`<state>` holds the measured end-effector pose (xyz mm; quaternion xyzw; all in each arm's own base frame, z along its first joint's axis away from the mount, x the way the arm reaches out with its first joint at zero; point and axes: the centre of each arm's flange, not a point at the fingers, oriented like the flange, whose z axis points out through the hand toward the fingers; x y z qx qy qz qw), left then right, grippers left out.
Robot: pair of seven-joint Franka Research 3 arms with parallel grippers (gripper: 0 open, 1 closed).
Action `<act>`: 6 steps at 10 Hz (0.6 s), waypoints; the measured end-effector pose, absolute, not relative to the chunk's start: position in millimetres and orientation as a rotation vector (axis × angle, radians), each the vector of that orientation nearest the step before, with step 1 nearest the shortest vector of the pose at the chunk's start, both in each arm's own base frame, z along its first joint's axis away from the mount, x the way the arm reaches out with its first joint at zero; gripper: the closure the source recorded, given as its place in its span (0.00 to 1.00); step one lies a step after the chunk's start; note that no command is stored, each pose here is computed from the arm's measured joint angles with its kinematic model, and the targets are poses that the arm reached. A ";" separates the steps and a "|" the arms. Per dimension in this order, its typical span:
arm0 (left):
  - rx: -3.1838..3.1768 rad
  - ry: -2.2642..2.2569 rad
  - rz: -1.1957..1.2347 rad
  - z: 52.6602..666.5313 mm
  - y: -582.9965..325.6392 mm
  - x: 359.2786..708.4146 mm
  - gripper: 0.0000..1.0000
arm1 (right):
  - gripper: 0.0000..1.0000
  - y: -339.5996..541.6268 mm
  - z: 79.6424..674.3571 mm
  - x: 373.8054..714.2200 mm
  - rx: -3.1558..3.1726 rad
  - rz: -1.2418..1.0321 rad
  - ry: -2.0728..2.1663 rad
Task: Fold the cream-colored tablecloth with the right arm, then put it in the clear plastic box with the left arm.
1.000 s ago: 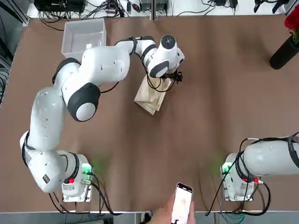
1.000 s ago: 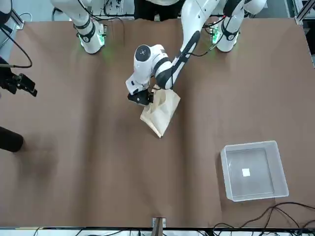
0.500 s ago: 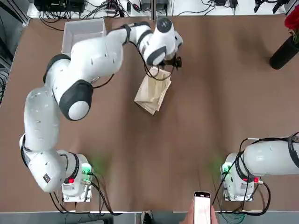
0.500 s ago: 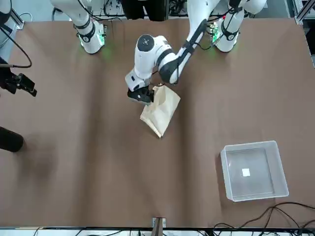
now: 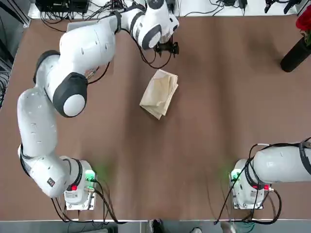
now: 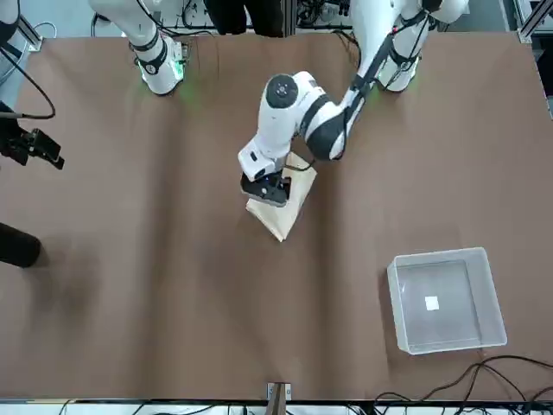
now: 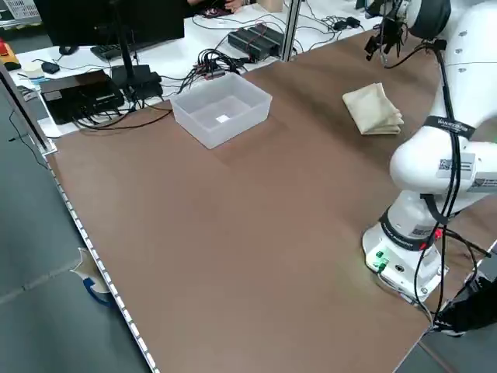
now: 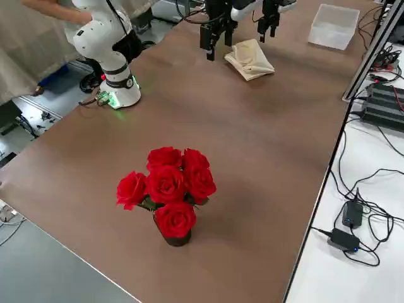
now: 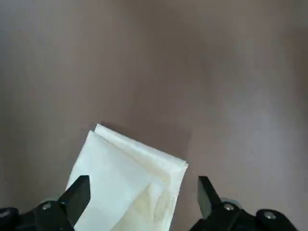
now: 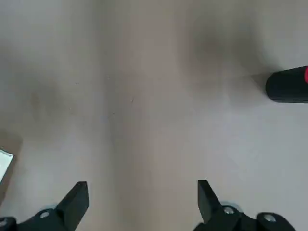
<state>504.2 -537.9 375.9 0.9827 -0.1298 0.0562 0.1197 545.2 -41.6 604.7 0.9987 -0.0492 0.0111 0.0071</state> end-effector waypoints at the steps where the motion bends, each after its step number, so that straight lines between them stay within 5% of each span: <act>1: 2.822 -0.493 0.104 383.9 -527.0 510.2 0.01 | 0.00 -41.9 604.7 545.2 3.123 0.035 -0.154; 6: 2.610 -0.967 -0.074 333.0 -511.2 503.4 0.01 | 0.00 -46.7 604.7 544.3 3.124 0.031 -0.143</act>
